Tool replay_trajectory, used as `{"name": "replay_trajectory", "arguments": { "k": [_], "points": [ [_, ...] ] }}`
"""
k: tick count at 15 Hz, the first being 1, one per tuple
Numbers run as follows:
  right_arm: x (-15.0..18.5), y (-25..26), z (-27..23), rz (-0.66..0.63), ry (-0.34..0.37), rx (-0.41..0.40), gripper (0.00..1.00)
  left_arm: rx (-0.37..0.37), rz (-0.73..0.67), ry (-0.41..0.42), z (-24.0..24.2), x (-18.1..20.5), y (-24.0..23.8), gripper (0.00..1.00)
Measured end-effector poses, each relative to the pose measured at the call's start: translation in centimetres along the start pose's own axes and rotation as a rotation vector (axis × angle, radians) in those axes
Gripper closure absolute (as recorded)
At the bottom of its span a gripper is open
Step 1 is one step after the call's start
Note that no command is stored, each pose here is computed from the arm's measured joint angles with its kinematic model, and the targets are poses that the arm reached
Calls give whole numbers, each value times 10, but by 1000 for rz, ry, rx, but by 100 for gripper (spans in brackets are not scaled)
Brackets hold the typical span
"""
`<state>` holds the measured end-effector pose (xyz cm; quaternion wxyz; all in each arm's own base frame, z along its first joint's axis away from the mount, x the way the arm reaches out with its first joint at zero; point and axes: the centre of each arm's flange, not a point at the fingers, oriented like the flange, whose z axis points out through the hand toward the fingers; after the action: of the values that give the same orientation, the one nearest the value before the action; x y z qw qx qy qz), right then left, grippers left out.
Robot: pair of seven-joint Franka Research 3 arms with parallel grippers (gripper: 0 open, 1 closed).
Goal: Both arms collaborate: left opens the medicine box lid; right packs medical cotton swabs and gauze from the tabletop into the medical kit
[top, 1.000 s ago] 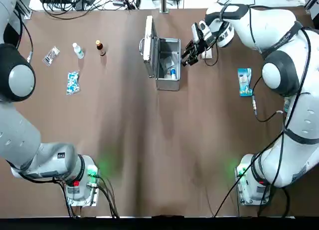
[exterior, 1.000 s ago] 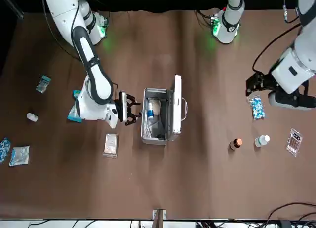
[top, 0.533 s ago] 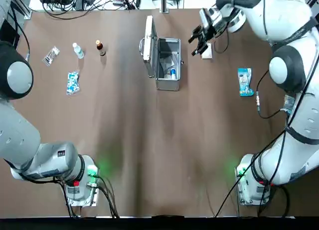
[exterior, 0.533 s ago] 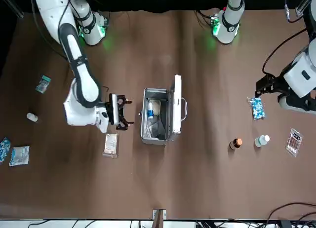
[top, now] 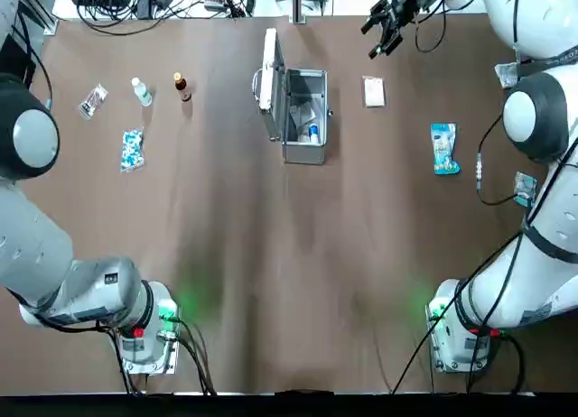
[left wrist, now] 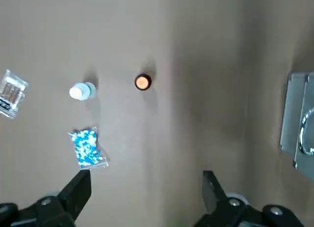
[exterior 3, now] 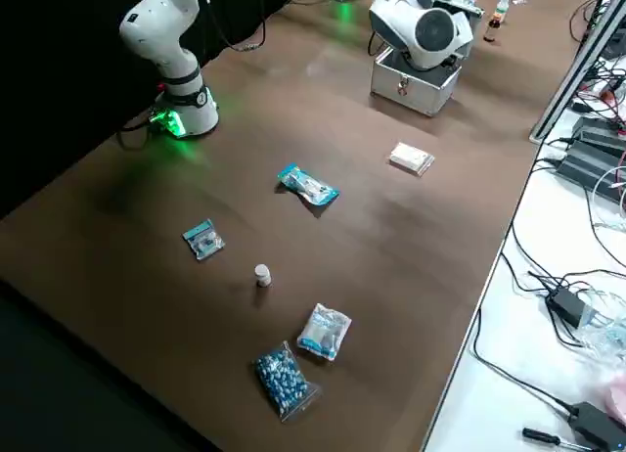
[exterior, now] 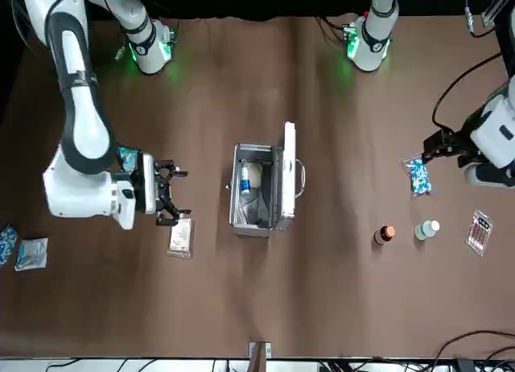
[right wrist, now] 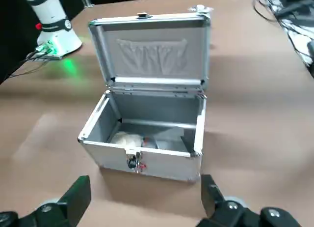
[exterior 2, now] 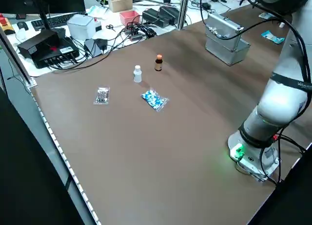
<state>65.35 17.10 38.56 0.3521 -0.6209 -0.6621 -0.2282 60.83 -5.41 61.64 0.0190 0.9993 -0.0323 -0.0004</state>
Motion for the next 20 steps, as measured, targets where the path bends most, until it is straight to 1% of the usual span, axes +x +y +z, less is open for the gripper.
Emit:
{"name": "replay_trajectory", "arguments": {
  "k": [3,4,6,8,10,12,14,15,18,20],
  "points": [
    [-4,6,-44,154,-84,-34,1,25,1,65,-19,-9,8,0],
    [-5,6,-62,201,-122,-39,1,30,4,85,-22,-15,12,0],
    [3,2,-99,268,-197,-48,1,34,3,97,-22,-28,11,0],
    [17,-10,-135,355,-227,-77,1,36,4,90,-16,-33,6,0],
    [22,-22,-167,426,-243,-125,1,37,3,83,-13,-34,3,0],
    [21,-32,-190,497,-267,-164,1,37,2,78,-10,-34,2,0],
    [25,-40,-203,604,-308,-206,1,37,1,66,-6,-34,2,0],
    [31,-48,-211,724,-342,-248,1,38,1,58,-2,-34,2,0],
    [27,-57,-214,1014,-362,-274,1,38,2,53,0,-34,2,0],
    [16,-60,-219,1107,-420,-310,1,38,6,51,1,-34,5,0]
  ]
}}
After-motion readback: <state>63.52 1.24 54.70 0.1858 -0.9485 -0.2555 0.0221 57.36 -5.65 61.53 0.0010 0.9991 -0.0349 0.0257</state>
